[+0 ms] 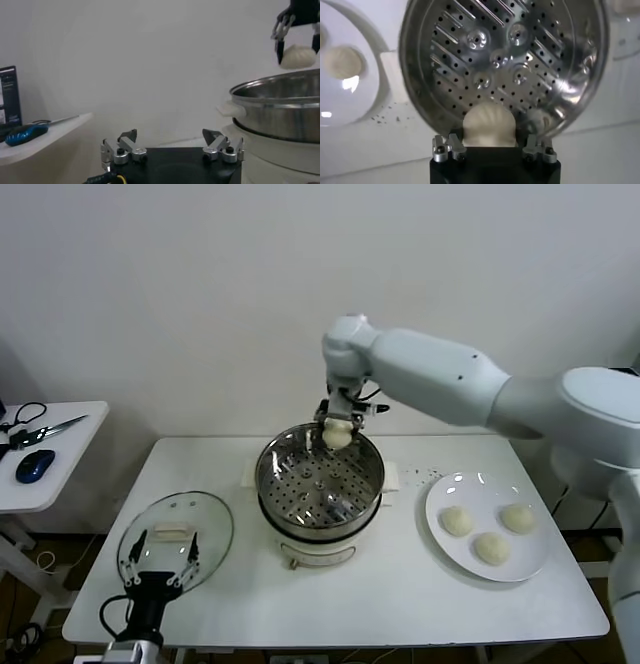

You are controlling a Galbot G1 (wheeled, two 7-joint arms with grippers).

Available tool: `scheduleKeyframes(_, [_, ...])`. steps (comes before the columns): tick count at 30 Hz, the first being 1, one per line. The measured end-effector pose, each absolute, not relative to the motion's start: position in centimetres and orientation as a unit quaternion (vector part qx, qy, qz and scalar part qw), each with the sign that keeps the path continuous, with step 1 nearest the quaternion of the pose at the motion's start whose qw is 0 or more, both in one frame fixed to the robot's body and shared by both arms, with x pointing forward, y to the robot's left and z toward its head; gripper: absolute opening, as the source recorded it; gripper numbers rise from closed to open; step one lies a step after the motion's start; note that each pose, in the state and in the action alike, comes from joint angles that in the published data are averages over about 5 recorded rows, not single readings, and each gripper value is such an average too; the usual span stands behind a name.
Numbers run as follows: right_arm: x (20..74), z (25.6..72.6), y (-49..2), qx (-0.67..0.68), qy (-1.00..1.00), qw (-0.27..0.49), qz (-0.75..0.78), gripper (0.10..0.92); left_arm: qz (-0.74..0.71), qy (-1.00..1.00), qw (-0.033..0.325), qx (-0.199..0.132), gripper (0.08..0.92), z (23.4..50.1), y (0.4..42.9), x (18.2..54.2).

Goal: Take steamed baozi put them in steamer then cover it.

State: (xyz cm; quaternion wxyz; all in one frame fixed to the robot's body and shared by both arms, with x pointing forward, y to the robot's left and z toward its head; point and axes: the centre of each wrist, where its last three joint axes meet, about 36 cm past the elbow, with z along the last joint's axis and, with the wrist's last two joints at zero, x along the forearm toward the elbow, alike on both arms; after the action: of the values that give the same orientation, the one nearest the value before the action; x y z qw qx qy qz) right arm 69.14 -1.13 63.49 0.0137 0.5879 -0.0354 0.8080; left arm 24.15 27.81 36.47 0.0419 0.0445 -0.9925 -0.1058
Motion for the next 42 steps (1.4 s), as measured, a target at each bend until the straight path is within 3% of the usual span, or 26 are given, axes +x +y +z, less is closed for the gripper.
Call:
scheduleKeyframes(15, [69.0,57.4,1.4,0.587,0.006,-0.004,0.81,0.707,-0.106,-0.992,0.047,0.048,0.823,35.9,28.2,24.2])
scheduleKeyframes(22, [68.9,57.3,1.2,0.588,0.006,-0.003,0.809,0.815,-0.108,-0.992,0.048,0.049,0.823,35.9,28.4,24.1])
scheduleKeyframes(33, [69.3,63.8,-2.3,0.589,-0.036,-0.014,0.807,0.823,-0.11,-0.992,0.048,0.05,0.823,36.2,28.4,24.0])
scheduleKeyframes(42, [69.1,70.0,-13.6,0.593,-0.211,0.078,0.773,0.823,-0.112,-0.992,0.042,0.045,0.823,36.9,28.2,24.1])
